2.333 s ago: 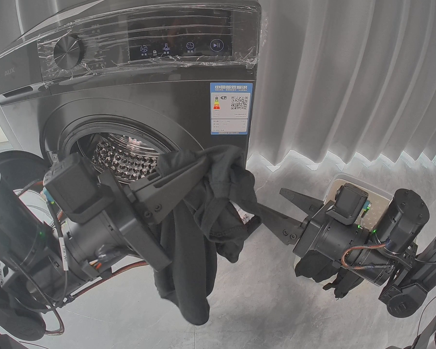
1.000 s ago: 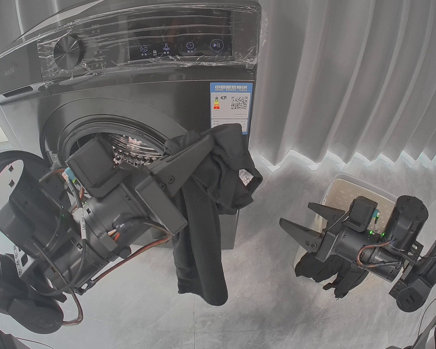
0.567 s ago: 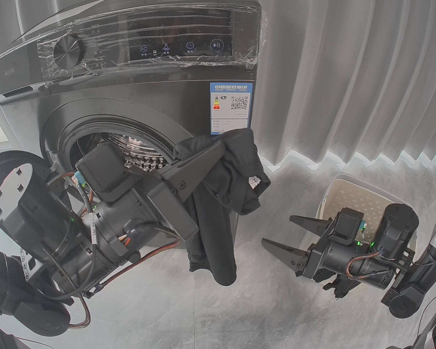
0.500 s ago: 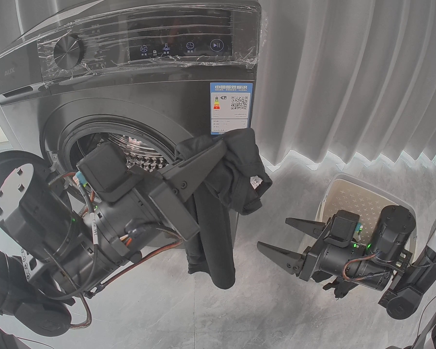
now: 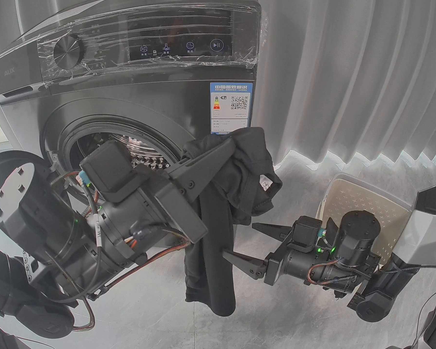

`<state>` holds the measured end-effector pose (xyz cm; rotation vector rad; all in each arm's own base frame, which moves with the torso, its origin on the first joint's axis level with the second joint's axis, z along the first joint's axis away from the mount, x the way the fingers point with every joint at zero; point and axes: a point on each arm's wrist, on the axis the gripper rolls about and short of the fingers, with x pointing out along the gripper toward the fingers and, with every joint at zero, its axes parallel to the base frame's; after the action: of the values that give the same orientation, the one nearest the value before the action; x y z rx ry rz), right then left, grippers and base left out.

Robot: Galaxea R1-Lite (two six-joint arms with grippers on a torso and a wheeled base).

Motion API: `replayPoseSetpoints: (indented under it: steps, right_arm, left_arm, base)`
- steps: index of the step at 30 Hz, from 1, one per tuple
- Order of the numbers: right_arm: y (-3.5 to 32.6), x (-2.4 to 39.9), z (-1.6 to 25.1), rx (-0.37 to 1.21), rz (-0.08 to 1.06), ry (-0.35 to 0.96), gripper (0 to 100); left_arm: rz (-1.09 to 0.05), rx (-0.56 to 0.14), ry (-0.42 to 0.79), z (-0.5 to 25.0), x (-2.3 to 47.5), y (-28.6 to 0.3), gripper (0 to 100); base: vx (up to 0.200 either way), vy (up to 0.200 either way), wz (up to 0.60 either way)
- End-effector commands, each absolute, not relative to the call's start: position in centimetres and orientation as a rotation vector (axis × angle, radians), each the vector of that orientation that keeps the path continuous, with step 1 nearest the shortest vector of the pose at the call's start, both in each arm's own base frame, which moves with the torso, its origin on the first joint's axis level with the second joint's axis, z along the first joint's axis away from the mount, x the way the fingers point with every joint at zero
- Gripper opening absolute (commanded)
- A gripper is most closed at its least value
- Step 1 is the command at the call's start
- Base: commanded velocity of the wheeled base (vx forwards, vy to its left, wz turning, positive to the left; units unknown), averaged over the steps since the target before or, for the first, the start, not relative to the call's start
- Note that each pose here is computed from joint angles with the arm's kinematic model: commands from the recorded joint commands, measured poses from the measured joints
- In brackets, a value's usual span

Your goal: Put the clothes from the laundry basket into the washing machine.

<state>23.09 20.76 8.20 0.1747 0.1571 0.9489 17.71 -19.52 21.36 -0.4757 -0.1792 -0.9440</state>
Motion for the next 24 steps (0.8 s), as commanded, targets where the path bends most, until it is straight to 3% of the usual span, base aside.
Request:
replayPoseSetpoints:
  steps: [1,24]
  right_arm:
    - [21.8,24.4,7.0,0.164,0.947,0.16,100]
    - [25.6,27.2,6.9,0.183,0.981,0.055,100]
  left_arm:
    - [-0.954,-0.479,-0.18,21.4,17.5,-19.7,0]
    - [-0.955,-0.478,-0.185,21.4,17.5,-19.8,0]
  base:
    - [0.0,0.0,0.0]
    - [0.0,0.0,0.0]
